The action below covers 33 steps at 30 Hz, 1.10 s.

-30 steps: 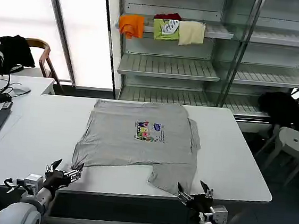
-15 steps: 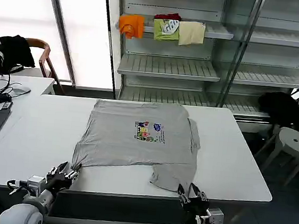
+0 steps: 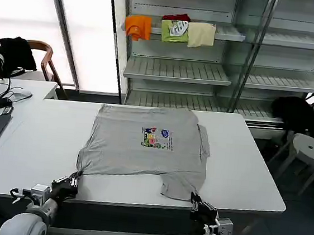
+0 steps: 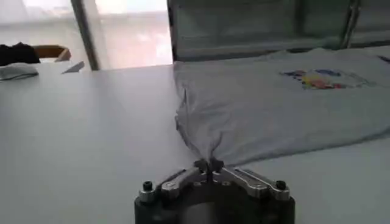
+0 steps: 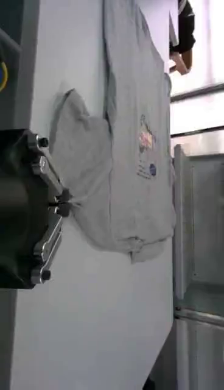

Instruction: Fold and organize the clothes.

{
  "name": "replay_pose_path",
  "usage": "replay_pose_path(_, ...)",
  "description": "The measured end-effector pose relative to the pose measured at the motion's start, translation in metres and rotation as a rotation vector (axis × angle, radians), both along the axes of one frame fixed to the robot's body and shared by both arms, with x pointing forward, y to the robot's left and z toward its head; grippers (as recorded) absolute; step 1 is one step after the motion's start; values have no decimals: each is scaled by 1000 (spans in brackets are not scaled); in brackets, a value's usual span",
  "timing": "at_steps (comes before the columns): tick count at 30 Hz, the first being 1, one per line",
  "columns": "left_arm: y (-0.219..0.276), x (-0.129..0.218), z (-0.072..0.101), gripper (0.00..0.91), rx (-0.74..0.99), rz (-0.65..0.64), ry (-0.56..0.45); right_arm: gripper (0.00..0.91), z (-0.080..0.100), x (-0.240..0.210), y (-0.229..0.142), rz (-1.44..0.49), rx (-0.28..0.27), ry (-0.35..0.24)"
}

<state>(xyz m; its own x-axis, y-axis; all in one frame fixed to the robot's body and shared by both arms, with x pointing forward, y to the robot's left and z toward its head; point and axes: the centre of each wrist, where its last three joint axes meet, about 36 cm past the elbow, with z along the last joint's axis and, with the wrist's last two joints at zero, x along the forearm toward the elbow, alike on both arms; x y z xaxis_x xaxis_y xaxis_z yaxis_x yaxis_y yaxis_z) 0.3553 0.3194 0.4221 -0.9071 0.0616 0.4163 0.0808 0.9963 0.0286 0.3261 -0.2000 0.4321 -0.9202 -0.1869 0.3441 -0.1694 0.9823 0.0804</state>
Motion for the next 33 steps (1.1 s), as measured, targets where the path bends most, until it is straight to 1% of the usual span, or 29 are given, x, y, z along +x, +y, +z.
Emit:
replay_pose_path(8,-1,15,14,0,-94,2,-91,0,15,37,12,-8,45,-96)
replay_pose_path(11,-2,25,19,10,-137,4,-116,0,20,57,16,-10,56,-126)
replay_pose_path(16,-3,50,26,0,-200,13,-145,0,29,99,24,-2,69,-168)
replay_pose_path(21,0,79,32,10,-245,29,-166,0,35,142,32,1,75,-188)
replay_pose_path(24,3,97,36,0,-259,37,-177,0,37,166,36,3,75,-194)
replay_pose_path(33,9,140,34,10,-268,60,-175,0,33,222,36,-9,57,-182)
